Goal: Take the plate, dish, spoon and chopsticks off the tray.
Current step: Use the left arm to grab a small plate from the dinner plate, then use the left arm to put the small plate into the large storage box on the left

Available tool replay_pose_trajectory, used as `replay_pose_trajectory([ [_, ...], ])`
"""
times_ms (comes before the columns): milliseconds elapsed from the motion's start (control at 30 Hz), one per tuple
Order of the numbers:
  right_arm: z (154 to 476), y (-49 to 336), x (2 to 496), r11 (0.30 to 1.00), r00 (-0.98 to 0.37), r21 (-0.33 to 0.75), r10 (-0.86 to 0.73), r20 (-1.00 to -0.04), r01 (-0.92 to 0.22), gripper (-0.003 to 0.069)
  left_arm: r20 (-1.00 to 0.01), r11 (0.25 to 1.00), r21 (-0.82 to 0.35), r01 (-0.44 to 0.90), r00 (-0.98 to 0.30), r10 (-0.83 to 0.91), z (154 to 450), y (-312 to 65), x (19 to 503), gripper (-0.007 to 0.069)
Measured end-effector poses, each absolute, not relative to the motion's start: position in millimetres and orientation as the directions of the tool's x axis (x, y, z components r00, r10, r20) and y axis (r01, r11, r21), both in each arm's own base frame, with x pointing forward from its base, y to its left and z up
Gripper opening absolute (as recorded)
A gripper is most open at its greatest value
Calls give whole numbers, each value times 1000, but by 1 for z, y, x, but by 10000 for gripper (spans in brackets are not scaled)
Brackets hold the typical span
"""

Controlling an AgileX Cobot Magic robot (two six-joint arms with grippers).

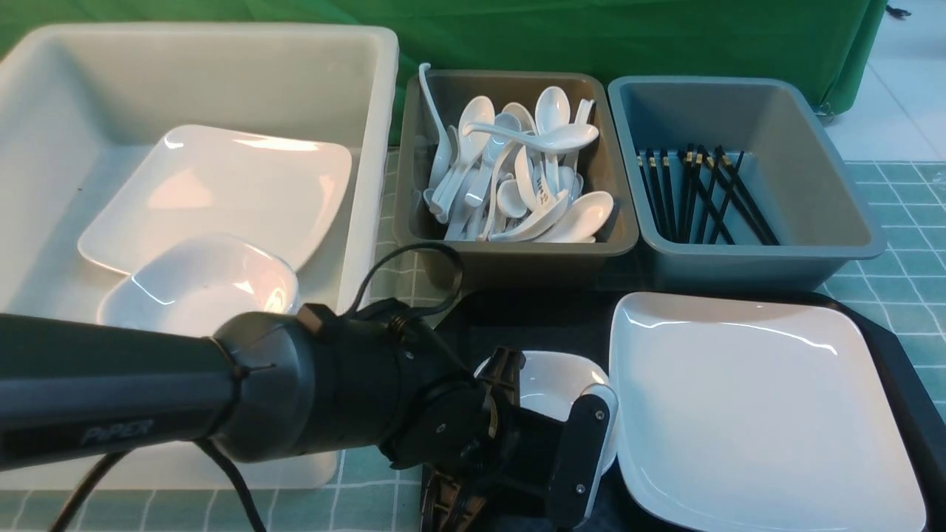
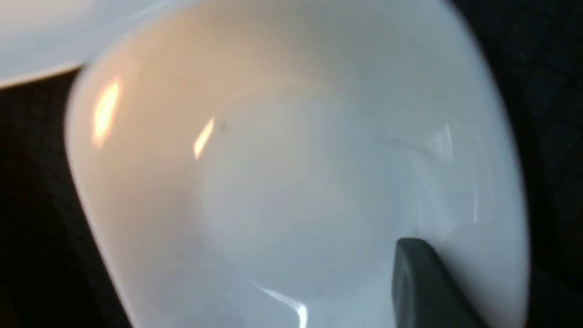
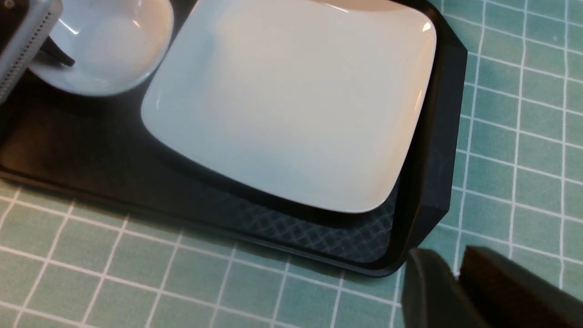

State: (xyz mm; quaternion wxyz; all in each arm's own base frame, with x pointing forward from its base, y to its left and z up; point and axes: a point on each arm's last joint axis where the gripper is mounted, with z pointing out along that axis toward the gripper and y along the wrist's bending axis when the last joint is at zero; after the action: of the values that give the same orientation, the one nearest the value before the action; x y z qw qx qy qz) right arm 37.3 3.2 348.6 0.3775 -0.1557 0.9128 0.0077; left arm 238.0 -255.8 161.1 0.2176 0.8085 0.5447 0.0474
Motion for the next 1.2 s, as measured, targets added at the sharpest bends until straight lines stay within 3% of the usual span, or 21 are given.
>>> replay_pose_trajectory([
  [133,348,3,37,951,-669,-103,-279,-689,-290,143,-193,-278,438,855,391,900,171,-260,237,55],
  [300,348,3,37,951,-673,-103,-280,-685,-290,143,-214,-280,439,854,402,890,197,-262,215,26],
  [400,348,3,37,951,-673,-103,-280,-685,-290,143,-281,-222,474,852,385,879,228,-261,199,22],
  [500,348,3,37,951,-670,-103,-279,-687,-290,143,-389,-90,527,845,334,859,275,-249,183,21],
  [533,349,3,37,951,-667,-103,-278,-691,-290,143,-444,-5,539,842,290,848,300,-238,178,22],
  [567,349,3,37,951,-666,-103,-278,-692,-290,143,-441,-6,547,837,294,848,303,-236,177,22],
  [600,350,4,38,951,-656,-102,-276,-703,-291,143,-472,85,549,831,225,853,324,-220,171,22],
  [633,350,4,38,951,-654,-102,-275,-705,-291,143,-490,117,546,830,203,848,329,-216,170,22],
  [700,353,8,41,949,-614,-79,-260,-745,-306,143,-503,273,539,797,44,863,350,-182,167,20],
  [733,357,12,43,940,-571,-57,-253,-781,-338,138,-484,348,532,772,-60,873,355,-162,168,20],
  [867,370,28,45,886,-433,-1,-228,-872,-464,85,-450,525,487,698,-315,836,351,-123,181,20],
  [1067,382,38,46,837,-301,14,-180,-937,-547,27,-454,640,451,622,-457,765,342,-101,203,20],
  [1200,381,39,45,831,-303,16,-184,-935,-555,26,-408,647,445,619,-504,762,328,-100,219,20],
])
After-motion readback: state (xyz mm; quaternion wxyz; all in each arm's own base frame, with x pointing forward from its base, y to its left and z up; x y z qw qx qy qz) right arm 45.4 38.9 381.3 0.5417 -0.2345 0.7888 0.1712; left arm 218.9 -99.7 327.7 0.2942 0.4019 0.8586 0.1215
